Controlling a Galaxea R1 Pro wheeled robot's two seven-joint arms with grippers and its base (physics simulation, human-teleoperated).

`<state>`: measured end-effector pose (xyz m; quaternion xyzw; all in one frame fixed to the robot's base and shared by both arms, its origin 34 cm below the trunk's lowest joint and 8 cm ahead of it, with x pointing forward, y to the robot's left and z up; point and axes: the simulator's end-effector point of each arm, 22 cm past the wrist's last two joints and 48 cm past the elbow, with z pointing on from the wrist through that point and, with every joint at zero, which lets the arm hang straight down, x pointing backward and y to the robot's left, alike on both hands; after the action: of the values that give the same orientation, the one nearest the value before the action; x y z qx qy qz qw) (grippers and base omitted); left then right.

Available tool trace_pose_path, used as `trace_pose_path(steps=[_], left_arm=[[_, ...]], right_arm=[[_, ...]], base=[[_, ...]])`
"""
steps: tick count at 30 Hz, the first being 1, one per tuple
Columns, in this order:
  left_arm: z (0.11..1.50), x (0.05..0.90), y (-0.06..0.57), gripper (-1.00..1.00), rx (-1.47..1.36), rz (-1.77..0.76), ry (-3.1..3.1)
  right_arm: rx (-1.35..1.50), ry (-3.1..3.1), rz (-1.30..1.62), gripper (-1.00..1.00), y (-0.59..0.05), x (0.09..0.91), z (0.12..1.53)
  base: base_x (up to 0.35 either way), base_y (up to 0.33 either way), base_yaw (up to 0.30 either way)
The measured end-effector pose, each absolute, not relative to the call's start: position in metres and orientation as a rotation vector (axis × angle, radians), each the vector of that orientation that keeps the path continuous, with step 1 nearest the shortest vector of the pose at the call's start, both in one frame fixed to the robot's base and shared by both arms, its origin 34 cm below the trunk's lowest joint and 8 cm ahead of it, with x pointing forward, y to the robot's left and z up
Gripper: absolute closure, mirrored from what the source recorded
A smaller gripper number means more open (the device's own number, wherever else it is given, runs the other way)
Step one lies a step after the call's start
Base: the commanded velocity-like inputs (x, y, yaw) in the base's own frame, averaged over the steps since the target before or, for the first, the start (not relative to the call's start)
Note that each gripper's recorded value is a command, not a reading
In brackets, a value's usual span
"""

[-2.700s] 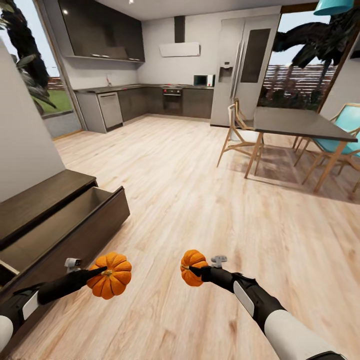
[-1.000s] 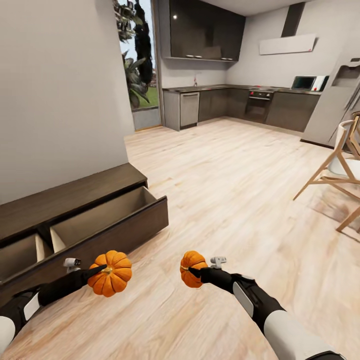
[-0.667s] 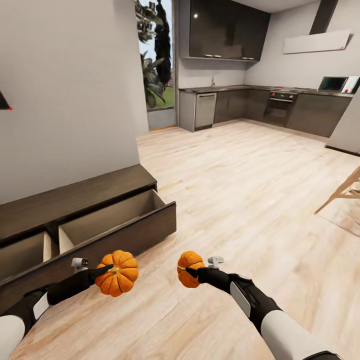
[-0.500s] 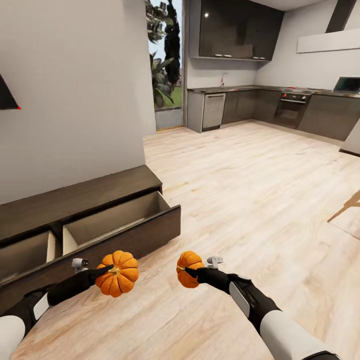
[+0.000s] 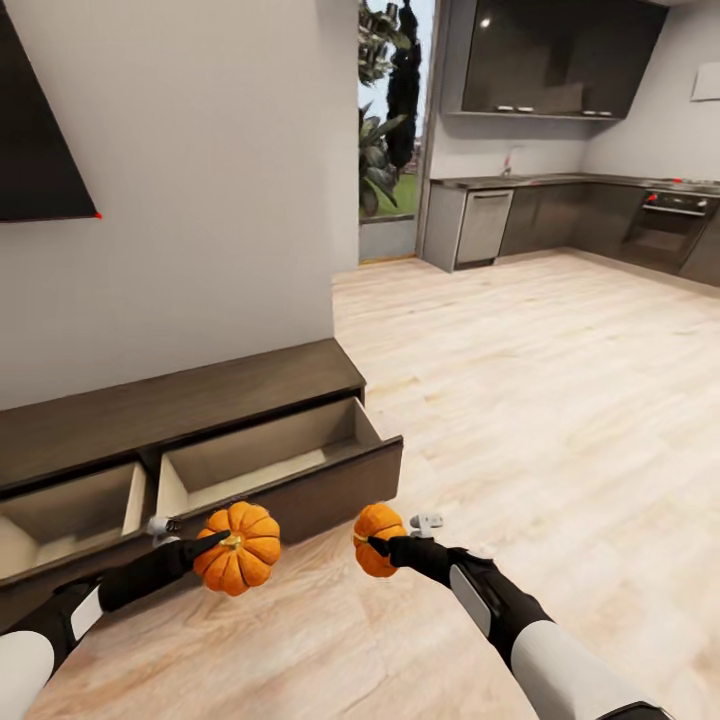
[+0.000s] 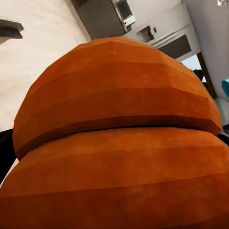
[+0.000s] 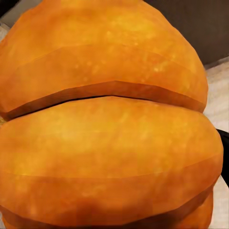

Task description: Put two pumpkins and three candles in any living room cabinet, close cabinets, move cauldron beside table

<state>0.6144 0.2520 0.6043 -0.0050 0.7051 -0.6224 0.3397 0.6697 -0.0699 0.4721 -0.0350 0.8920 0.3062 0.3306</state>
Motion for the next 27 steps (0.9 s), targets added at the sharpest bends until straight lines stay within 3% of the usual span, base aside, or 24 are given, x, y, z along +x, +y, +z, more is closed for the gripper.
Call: trace_pose_path(steps=[6, 8, 10, 27], left_arm=[[0.604, 0.614, 0.252, 1.0, -0.011, -1.619, 1.836], [0.605, 0.615, 0.253, 1.0, -0.009, -1.617, 1.835], [0.605, 0.615, 0.255, 1.0, -0.01, -1.613, 1.838], [0.604, 0.614, 0.252, 1.0, -0.01, -1.62, 1.836]], right_arm=[[-0.099, 2.317, 0.806, 1.0, -0.073, 0.673, 0.477], [-0.189, 2.199, 1.074, 1.0, -0.036, 0.662, 0.514], [-0.225, 2.154, 1.166, 1.0, -0.025, 0.656, 0.528], [-0.247, 2.133, 1.196, 1.0, -0.026, 0.665, 0.55]], base=[[0.318, 0.0, 0.291], [0.327, 0.0, 0.291], [0.327, 0.0, 0.291], [0.329, 0.0, 0.291]])
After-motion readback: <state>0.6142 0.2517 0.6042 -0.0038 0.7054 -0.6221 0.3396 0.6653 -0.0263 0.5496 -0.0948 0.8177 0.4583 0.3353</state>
